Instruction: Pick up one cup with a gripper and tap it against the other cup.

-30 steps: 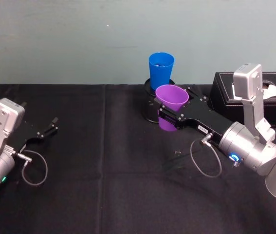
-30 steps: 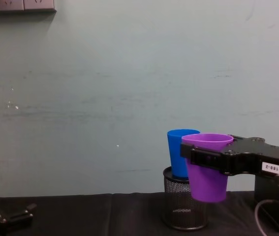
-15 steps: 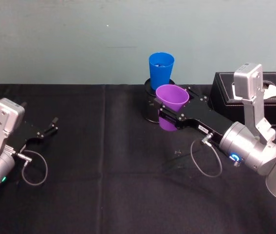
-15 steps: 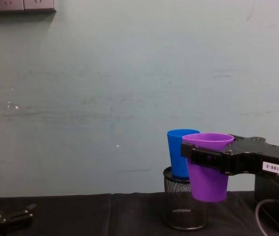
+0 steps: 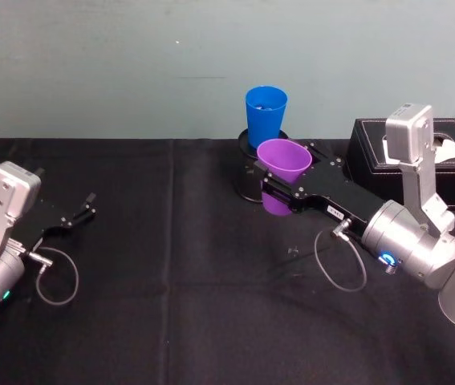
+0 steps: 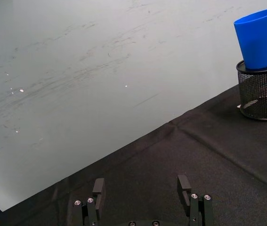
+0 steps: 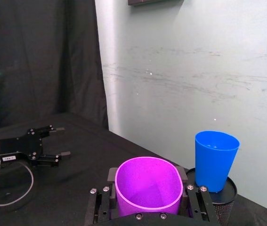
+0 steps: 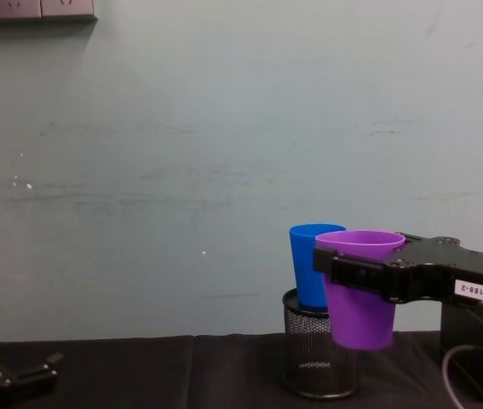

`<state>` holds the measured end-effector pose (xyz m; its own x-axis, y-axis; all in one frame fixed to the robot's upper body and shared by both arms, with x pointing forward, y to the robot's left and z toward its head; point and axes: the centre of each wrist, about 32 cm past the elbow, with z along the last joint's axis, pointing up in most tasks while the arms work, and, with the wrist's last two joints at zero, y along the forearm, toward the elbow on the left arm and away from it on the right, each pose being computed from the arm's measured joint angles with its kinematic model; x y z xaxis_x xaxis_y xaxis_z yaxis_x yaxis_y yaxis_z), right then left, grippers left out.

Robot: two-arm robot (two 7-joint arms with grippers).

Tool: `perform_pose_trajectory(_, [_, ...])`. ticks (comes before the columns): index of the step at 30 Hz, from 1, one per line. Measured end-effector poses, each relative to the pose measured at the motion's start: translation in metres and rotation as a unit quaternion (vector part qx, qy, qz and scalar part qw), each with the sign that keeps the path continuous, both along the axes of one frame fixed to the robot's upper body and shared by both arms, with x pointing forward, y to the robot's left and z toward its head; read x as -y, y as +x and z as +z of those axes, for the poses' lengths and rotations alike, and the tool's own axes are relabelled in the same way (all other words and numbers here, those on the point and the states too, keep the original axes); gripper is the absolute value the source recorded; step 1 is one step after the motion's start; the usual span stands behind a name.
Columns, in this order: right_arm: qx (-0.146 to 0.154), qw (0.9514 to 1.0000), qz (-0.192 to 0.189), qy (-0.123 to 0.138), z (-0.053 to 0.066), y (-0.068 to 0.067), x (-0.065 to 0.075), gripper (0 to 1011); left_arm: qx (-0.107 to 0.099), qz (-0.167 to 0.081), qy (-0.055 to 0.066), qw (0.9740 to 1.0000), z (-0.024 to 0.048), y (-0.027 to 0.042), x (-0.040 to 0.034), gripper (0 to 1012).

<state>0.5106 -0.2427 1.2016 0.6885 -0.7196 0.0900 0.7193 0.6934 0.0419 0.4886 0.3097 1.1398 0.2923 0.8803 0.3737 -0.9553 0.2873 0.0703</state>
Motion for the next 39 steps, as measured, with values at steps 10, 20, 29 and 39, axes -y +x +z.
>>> perform_pose_trajectory(10, [0.000,1.0000,0.000,0.000,0.0000,0.0000,0.0000,724,0.000,0.000,0.000,1.0000,0.0000,0.0000,0.0000,1000])
perform_pose_trajectory(20, [0.000,1.0000,0.000,0.000,0.0000,0.0000,0.0000,724,0.000,0.000,0.000,1.0000,0.0000,0.0000,0.0000,1000])
perform_pose_trajectory(29, [0.000,1.0000,0.000,0.000,0.0000,0.0000,0.0000,724,0.000,0.000,0.000,1.0000,0.0000,0.0000,0.0000,1000])
perform_pose_trajectory(39, [0.000,1.0000,0.000,0.000,-0.0001,0.0000,0.0000,726,0.000,0.000,0.000,1.0000,0.0000,0.0000,0.0000,1000])
